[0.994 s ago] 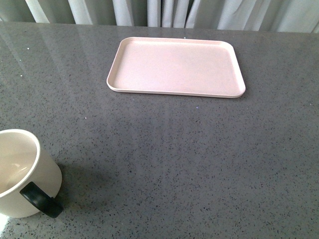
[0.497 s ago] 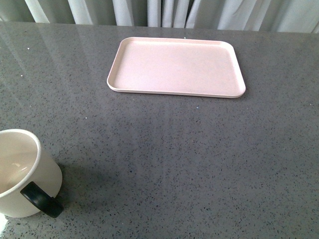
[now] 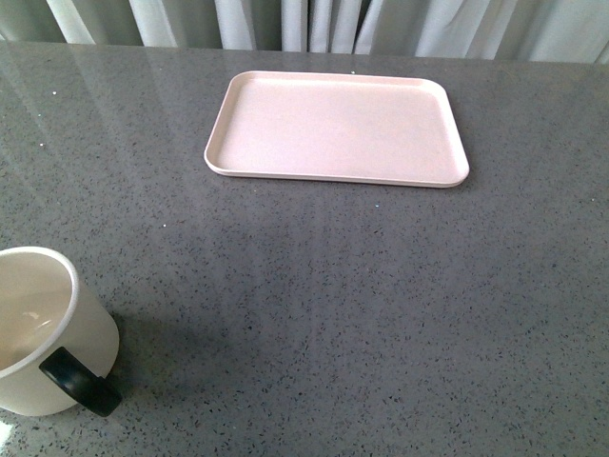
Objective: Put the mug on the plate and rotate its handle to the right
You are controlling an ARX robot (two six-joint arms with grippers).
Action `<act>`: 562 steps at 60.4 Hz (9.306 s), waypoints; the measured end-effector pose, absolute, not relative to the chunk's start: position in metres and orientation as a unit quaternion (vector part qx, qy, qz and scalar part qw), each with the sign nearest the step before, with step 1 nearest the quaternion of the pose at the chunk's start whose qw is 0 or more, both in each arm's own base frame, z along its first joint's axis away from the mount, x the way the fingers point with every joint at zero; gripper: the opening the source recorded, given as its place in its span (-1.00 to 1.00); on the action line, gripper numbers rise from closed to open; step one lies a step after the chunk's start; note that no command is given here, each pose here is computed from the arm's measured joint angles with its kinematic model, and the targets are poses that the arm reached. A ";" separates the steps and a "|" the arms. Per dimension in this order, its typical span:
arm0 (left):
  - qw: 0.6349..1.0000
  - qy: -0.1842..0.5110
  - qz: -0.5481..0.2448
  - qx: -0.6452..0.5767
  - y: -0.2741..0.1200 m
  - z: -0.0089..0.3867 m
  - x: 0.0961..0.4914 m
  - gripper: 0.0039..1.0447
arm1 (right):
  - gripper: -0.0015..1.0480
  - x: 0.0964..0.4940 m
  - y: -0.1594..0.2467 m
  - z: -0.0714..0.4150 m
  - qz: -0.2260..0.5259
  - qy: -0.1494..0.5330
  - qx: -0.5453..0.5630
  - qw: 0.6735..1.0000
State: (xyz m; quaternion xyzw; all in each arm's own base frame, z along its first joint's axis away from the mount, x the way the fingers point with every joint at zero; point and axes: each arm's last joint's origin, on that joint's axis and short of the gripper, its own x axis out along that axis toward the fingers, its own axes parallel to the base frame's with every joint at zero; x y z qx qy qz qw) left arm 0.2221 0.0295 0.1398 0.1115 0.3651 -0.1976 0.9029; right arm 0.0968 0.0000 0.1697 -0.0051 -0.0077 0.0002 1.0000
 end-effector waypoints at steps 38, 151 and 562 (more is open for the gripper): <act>0.880 0.397 -0.223 0.133 0.022 0.119 0.223 0.83 | 0.82 0.097 0.000 0.170 0.000 -0.008 -0.005 1.000; 0.884 0.400 -0.237 0.041 -0.147 0.174 0.330 -0.96 | 0.82 0.097 0.000 0.170 0.000 -0.008 -0.005 1.000; 1.000 0.000 -0.002 -0.004 0.000 0.167 0.098 -0.98 | 0.82 0.097 0.000 0.170 0.000 -0.008 -0.005 1.000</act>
